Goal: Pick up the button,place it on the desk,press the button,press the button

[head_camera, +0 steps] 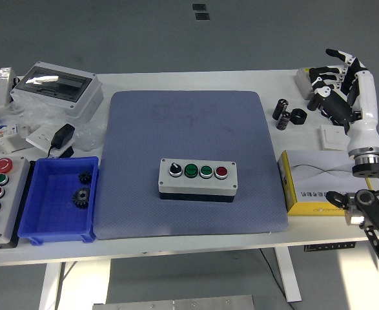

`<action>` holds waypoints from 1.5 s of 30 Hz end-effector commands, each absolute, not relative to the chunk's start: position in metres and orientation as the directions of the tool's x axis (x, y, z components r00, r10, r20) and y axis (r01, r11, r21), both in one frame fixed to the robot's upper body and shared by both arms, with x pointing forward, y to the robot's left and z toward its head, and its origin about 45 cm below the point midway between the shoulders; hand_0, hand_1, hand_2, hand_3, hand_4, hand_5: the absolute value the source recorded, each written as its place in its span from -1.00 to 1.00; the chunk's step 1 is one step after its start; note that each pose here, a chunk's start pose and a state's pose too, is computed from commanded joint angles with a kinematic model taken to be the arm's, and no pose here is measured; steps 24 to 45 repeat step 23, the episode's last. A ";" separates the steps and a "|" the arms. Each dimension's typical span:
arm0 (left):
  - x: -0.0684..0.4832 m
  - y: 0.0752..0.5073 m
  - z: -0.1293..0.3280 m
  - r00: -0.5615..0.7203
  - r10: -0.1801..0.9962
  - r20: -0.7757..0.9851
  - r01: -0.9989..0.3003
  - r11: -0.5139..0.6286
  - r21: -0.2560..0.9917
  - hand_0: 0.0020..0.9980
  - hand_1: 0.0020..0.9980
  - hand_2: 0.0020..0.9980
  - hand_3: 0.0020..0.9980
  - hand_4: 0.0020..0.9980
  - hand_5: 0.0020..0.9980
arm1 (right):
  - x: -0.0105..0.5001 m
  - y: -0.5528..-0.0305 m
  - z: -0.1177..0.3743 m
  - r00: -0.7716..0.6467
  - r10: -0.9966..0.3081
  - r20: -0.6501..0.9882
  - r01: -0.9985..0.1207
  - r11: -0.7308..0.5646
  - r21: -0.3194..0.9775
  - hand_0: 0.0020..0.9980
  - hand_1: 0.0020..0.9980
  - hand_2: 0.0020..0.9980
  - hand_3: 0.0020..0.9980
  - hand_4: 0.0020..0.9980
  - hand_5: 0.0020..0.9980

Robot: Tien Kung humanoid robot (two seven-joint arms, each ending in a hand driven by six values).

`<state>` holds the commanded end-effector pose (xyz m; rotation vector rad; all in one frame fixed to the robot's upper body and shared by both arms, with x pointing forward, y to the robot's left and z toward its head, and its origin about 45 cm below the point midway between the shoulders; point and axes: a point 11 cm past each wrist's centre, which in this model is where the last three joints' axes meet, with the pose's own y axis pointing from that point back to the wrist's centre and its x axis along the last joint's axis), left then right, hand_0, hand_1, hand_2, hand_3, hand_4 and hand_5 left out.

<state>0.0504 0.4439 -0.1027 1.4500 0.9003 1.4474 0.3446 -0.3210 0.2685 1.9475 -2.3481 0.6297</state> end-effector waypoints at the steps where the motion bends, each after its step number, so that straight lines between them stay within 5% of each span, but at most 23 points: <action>1: 0.051 0.443 -0.103 0.061 0.931 0.360 -0.088 -0.355 0.931 0.25 0.20 0.05 0.20 0.24 -0.08 | 0.344 -0.322 0.268 -0.220 -0.937 0.271 -0.948 0.140 -0.286 0.47 0.52 0.58 0.63 0.46 -0.41; 45: 0.052 0.440 -0.104 0.054 0.933 0.356 -0.084 -0.351 0.933 0.25 0.19 0.07 0.20 0.27 -0.07 | 0.340 -0.317 0.257 -0.233 -0.930 0.283 -0.949 0.154 -0.275 0.49 0.53 0.56 0.54 0.38 -0.35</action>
